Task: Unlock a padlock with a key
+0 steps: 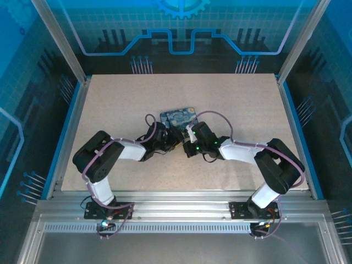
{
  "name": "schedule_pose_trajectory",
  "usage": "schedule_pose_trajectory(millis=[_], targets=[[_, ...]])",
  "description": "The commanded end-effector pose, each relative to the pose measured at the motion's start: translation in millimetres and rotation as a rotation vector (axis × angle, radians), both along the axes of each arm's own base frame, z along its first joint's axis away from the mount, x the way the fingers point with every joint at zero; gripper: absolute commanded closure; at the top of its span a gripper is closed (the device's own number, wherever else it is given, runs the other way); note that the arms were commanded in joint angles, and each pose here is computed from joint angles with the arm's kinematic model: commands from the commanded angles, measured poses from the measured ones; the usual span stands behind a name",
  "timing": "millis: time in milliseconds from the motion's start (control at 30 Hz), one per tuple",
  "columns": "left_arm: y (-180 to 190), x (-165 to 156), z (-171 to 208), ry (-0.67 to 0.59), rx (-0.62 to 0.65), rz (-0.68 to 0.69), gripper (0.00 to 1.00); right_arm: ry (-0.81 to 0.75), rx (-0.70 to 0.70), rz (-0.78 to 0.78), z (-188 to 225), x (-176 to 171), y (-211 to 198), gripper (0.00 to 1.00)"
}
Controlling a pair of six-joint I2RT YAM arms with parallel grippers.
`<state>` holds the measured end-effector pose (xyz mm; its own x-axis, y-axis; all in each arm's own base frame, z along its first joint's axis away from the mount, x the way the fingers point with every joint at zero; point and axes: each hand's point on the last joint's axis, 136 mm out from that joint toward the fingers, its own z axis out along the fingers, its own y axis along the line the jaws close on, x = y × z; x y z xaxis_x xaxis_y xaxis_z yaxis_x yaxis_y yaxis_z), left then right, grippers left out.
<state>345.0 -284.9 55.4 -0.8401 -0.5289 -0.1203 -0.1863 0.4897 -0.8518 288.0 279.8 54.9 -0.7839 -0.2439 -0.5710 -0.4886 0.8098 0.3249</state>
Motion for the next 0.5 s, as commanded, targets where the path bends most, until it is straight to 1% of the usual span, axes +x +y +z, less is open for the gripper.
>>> schedule_pose_trajectory(millis=[0,100,200,267,367,400,467], targets=[[2,0,-16,0.055,0.023,0.006,0.74,0.015,-0.03,0.073,-4,-9,11,1.0],[0,0,-18,0.059,0.017,0.0,0.86,0.022,-0.043,0.084,-7,-10,13,1.0],[0,0,-21,0.067,0.014,0.0,0.95,0.021,-0.046,0.084,-7,-10,14,1.0],[0,0,-22,0.069,0.015,0.001,0.99,0.018,-0.048,0.082,-7,-10,13,1.0],[0,-1,-22,0.07,0.012,-0.001,1.0,0.008,-0.053,0.074,-3,-9,10,1.0],[-1,-1,-22,0.068,0.011,-0.001,1.0,0.007,-0.053,0.071,-2,-9,9,0.96],[0,0,-21,0.067,0.005,0.002,1.0,-0.001,-0.048,0.06,3,-8,7,0.84]])
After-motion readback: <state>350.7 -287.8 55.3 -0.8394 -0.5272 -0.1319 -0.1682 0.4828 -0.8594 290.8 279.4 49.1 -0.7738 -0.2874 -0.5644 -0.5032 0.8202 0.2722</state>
